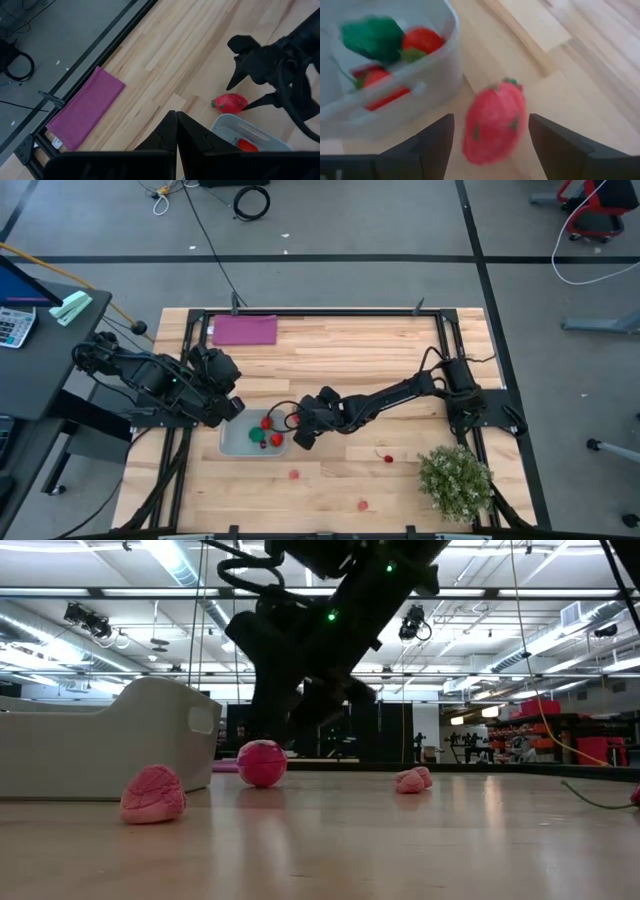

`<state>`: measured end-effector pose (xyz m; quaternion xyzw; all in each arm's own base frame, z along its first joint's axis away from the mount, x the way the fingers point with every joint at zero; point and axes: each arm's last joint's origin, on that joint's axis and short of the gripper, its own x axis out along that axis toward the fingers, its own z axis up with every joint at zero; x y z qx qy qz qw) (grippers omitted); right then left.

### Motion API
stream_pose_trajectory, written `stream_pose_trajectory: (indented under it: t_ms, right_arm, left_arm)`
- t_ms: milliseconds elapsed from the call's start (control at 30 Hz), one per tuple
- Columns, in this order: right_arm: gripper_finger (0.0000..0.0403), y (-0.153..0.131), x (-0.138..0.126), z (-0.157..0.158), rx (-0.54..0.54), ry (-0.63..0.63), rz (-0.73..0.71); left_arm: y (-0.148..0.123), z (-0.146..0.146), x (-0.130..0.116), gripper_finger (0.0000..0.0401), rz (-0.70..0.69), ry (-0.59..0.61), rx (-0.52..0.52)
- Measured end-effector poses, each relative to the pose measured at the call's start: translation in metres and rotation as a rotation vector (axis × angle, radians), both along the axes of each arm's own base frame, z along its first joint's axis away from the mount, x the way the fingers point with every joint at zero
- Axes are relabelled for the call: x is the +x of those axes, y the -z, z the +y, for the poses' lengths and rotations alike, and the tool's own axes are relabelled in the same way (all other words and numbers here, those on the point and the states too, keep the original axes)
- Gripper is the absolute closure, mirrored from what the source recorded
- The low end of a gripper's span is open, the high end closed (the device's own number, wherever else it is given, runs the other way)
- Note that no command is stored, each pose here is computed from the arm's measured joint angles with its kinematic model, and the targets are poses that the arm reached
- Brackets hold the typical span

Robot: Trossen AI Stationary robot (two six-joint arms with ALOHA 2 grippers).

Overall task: Pick and placing Produce into tupperware
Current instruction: Put the pink dragon fruit into the gray container

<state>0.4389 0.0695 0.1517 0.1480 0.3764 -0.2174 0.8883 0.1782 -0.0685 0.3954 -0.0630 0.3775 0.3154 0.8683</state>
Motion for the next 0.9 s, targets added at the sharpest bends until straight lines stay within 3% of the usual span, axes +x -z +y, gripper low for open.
stream_pose_trajectory:
  t_ms: [533, 900]
  right_arm:
    - [0.0138, 0.044, 0.011, -0.004, -0.029, 0.021, 0.026]
    - [0.0138, 0.038, 0.014, -0.008, -0.117, -0.022, 0.004]
  left_arm:
    - [0.000, 0.000, 0.000, 0.0380, 0.000, 0.000, 0.000]
    - [0.000, 0.000, 0.000, 0.0388, 0.005, 0.001, 0.003]
